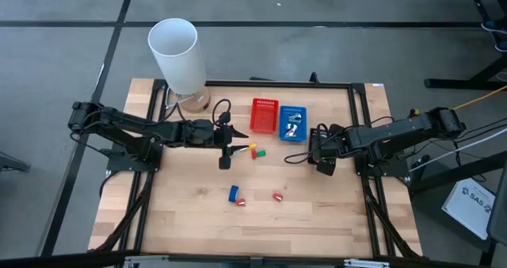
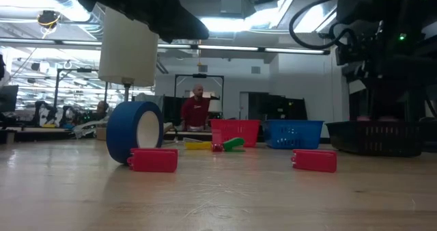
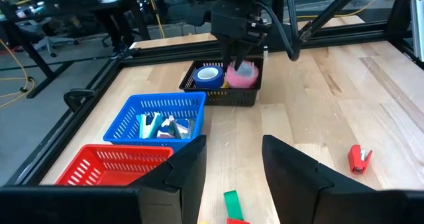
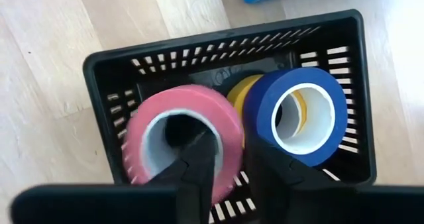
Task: Pick and place Stapler, Stapler remover, tape
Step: Put the pink tape into the black bin, then put the blue tape into the black bin
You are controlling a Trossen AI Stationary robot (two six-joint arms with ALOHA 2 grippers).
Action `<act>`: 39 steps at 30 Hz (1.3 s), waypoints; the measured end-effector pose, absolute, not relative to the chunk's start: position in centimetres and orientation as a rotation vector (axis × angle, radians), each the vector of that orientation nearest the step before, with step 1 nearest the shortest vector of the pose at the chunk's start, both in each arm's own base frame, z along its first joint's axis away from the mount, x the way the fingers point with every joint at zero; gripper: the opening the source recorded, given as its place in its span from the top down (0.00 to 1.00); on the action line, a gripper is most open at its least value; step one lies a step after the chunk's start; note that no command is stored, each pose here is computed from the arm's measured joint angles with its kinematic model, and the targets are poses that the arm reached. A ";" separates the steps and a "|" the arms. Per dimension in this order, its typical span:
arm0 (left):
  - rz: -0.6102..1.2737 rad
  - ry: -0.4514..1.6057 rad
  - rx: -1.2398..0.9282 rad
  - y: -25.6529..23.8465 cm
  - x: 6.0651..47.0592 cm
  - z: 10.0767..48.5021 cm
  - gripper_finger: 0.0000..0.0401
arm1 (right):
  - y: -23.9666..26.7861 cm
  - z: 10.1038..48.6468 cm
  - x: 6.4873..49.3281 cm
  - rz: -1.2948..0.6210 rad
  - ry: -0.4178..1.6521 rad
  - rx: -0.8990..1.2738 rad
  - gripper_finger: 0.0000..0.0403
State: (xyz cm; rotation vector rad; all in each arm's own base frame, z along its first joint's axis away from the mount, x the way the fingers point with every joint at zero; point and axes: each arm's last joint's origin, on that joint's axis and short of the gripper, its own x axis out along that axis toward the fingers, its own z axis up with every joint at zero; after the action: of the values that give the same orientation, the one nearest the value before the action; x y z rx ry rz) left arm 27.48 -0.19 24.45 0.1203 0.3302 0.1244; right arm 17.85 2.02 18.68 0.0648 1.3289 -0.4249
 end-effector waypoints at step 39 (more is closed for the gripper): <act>-0.299 0.710 0.219 -5.1 25.8 20.3 0.64 | 2.7 24.5 22.3 -0.231 0.965 -0.049 0.56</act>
State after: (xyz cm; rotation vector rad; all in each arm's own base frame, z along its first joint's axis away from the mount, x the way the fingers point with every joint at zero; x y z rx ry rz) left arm 25.79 -5.12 20.32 0.2188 0.7096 -0.2994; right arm 22.34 2.71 24.49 -0.0493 0.9650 -0.2314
